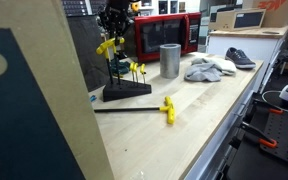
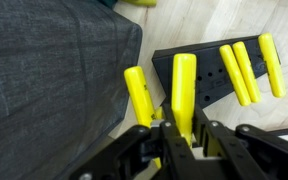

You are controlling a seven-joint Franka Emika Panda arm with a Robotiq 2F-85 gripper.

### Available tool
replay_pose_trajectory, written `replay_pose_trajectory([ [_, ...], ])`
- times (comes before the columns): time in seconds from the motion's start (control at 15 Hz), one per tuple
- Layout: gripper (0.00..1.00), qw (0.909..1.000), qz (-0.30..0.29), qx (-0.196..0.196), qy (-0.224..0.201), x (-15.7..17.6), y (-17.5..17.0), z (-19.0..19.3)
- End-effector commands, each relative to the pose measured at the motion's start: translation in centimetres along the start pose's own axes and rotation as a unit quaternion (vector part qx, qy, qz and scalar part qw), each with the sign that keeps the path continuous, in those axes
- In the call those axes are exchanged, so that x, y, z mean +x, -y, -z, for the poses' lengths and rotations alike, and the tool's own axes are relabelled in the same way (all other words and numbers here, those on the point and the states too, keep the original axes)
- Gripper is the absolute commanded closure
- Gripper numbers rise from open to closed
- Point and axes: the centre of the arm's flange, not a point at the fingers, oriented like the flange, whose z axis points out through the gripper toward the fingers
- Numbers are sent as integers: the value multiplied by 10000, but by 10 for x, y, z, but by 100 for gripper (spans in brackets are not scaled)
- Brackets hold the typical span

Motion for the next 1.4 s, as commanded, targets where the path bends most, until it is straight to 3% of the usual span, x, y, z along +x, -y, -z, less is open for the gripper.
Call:
replay_pose_trajectory([
  [0.0, 94, 9991, 374, -211, -3, -14, -1, -10],
  [0.4, 94, 9988, 317, -376, -41, -13, -6, -14],
  [1.2, 94, 9992, 254, -264, -155, -19, -1, -19],
  [1.33, 52, 9991, 295, -207, -226, -19, -2, -18],
])
